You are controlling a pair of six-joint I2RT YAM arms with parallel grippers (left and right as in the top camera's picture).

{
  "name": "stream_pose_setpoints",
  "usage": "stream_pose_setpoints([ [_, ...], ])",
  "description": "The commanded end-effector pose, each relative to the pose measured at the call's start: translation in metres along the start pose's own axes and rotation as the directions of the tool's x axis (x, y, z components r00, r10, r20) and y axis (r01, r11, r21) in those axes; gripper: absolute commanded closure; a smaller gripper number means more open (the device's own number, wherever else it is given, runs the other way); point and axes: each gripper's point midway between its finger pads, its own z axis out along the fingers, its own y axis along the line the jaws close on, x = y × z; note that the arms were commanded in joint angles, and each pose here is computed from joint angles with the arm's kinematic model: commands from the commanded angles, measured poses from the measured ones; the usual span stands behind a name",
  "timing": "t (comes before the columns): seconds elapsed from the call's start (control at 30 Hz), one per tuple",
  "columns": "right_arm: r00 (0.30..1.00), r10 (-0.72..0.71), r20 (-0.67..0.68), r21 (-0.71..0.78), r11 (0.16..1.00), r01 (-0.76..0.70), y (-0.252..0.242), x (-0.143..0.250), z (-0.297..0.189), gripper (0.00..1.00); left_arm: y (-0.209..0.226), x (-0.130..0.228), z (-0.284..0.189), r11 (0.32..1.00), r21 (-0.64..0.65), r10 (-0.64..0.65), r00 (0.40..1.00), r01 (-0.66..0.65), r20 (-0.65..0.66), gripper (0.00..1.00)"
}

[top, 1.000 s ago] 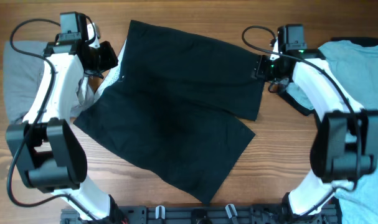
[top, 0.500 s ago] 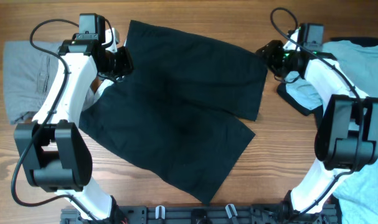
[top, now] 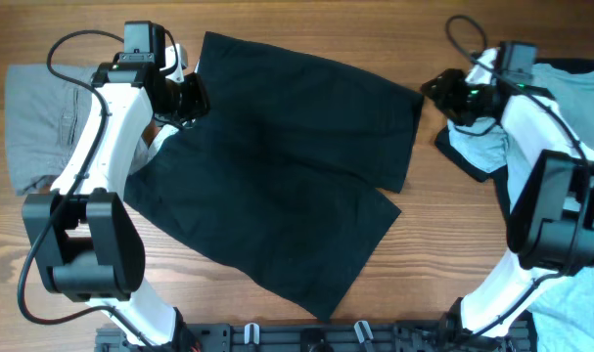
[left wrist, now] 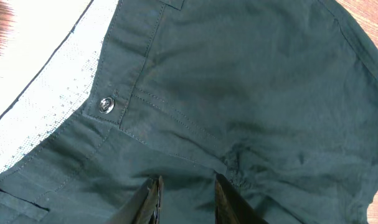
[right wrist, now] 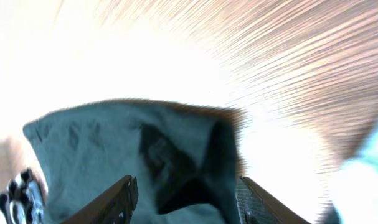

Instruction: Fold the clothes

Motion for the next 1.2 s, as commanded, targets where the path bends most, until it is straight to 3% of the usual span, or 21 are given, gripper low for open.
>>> stream_pose_setpoints([
  [0.0,1.000,0.020,-0.021,-0.004,1.000,-0.021,-0.001,0.004,0.006,0.48,-0.003,-0.001,-0.004,1.000,0.013,0.006,1.000,-0.006,0.008,0.71],
  [0.13,0.991,0.088,-0.105,-0.006,0.996,-0.089,-0.008,0.026,0.040,0.53,-0.003,-0.001,-0.004,1.000,0.013,0.006,1.000,-0.006,0.008,0.70],
  [0.23,0.987,0.087,-0.135,-0.022,0.996,-0.091,-0.004,0.036,0.055,0.41,-0.003,-0.001,-0.004,1.000,0.013,0.005,1.000,-0.005,0.008,0.70],
  [0.33,0.997,0.021,-0.070,-0.085,0.996,-0.027,0.015,0.022,0.061,0.66,-0.003,0.000,-0.004,1.000,0.011,0.004,1.000,-0.004,0.003,0.69],
  [0.4,0.999,0.042,-0.022,-0.121,0.992,-0.044,0.025,0.009,0.061,0.94,-0.003,0.000,-0.004,1.000,0.011,0.004,1.000,-0.004,0.002,0.69],
  [0.43,0.999,0.043,0.010,-0.144,0.989,-0.041,0.030,0.000,0.060,0.96,-0.003,0.000,-0.004,1.000,0.011,0.004,1.000,-0.004,0.002,0.69],
  [0.5,0.993,0.052,0.109,-0.236,0.972,-0.025,0.046,-0.031,0.050,0.93,-0.003,0.000,-0.004,1.000,0.011,0.004,1.000,-0.004,0.002,0.69],
  [0.57,0.991,0.063,0.117,-0.283,0.959,-0.027,0.049,-0.039,0.042,0.50,-0.003,0.000,-0.004,1.000,0.011,0.004,1.000,-0.004,0.002,0.69],
  [0.63,0.993,0.078,0.086,-0.269,0.962,-0.052,0.038,-0.036,0.040,0.41,-0.003,0.000,-0.004,1.000,0.011,0.004,1.000,-0.004,0.002,0.69],
  [0.73,0.998,0.036,0.050,-0.182,0.983,-0.027,0.012,-0.023,0.042,0.41,-0.003,0.000,-0.004,1.000,0.011,0.004,1.000,-0.004,0.002,0.67],
  [0.8,0.998,-0.040,0.050,-0.170,0.984,0.048,0.010,-0.020,0.042,0.50,-0.003,0.000,-0.004,1.000,0.011,0.004,1.000,-0.004,0.002,0.66],
  [0.87,0.998,-0.048,0.049,-0.163,0.985,0.055,0.008,-0.019,0.043,0.53,-0.003,0.000,-0.004,1.000,0.011,0.004,1.000,-0.004,0.002,0.66],
  [0.93,0.998,-0.047,0.037,-0.155,0.986,0.053,0.008,-0.014,0.049,0.64,-0.003,0.000,-0.004,1.000,0.011,0.004,1.000,-0.004,0.002,0.66],
  [0.97,0.999,-0.042,0.026,-0.141,0.989,0.045,0.005,-0.010,0.056,0.62,-0.003,0.000,-0.004,1.000,0.011,0.004,1.000,-0.004,0.002,0.66],
  [1.0,1.000,-0.026,0.018,-0.128,0.991,0.028,0.004,-0.007,0.062,0.47,-0.003,0.000,-0.004,1.000,0.011,0.004,1.000,-0.004,0.002,0.66],
  [1.03,1.000,-0.023,0.014,-0.130,0.991,0.024,0.005,-0.004,0.066,0.41,-0.003,0.000,-0.004,1.000,0.011,0.004,1.000,-0.004,0.002,0.66],
  [1.07,0.999,-0.021,0.026,-0.148,0.989,0.025,0.011,-0.006,0.071,0.42,-0.003,0.001,-0.004,1.000,0.011,0.004,1.000,-0.004,0.002,0.66],
  [1.13,0.998,0.005,0.069,-0.194,0.981,0.009,0.024,-0.017,0.071,0.62,-0.003,0.001,-0.004,1.000,0.011,0.004,1.000,-0.004,0.002,0.66],
  [1.17,0.995,0.015,0.096,-0.220,0.976,0.006,0.030,-0.025,0.069,0.63,-0.003,0.001,-0.004,1.000,0.011,0.004,1.000,-0.004,0.002,0.66],
])
